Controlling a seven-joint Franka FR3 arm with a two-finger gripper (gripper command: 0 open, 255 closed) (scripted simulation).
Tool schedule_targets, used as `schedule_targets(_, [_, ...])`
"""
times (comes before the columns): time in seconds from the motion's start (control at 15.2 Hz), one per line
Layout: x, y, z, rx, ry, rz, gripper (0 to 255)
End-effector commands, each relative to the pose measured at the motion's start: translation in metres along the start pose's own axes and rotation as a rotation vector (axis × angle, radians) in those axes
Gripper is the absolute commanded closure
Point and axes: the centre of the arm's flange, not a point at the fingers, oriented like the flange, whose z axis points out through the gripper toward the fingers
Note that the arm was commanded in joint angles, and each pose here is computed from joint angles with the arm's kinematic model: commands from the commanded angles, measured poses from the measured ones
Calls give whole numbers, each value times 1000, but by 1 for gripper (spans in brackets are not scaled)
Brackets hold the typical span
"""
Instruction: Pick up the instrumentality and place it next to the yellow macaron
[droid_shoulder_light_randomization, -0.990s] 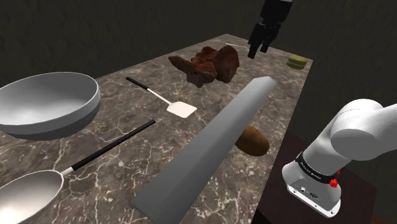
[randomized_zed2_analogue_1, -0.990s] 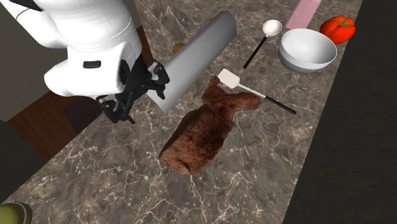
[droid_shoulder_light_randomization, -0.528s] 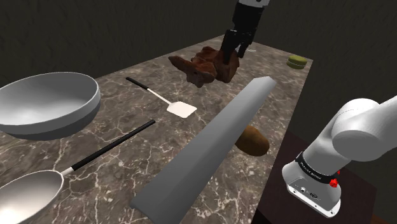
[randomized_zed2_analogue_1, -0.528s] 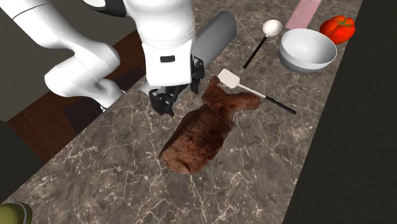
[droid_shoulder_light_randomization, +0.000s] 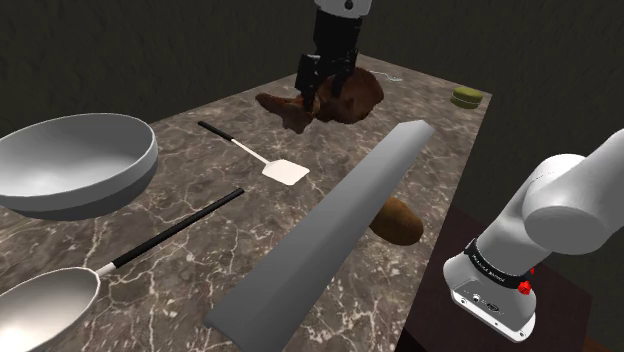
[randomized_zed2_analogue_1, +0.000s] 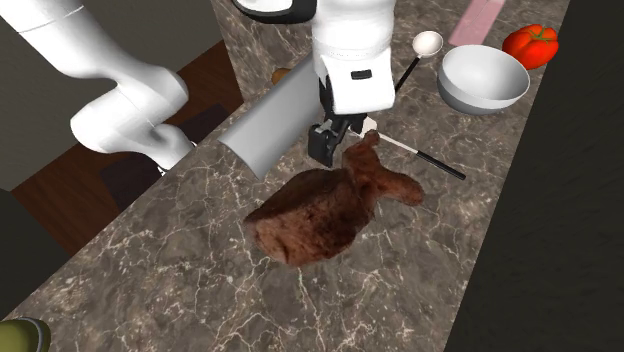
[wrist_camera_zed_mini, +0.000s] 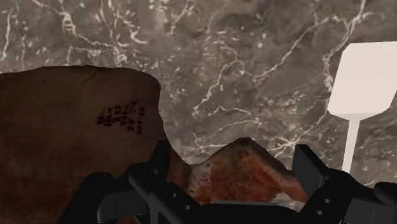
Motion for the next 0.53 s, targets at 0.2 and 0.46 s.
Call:
schedule_targets(0.2, [31, -57, 18, 5, -6, -22, 0])
schedule_targets(0.46, [54, -103, 29, 8, -4, -40, 0])
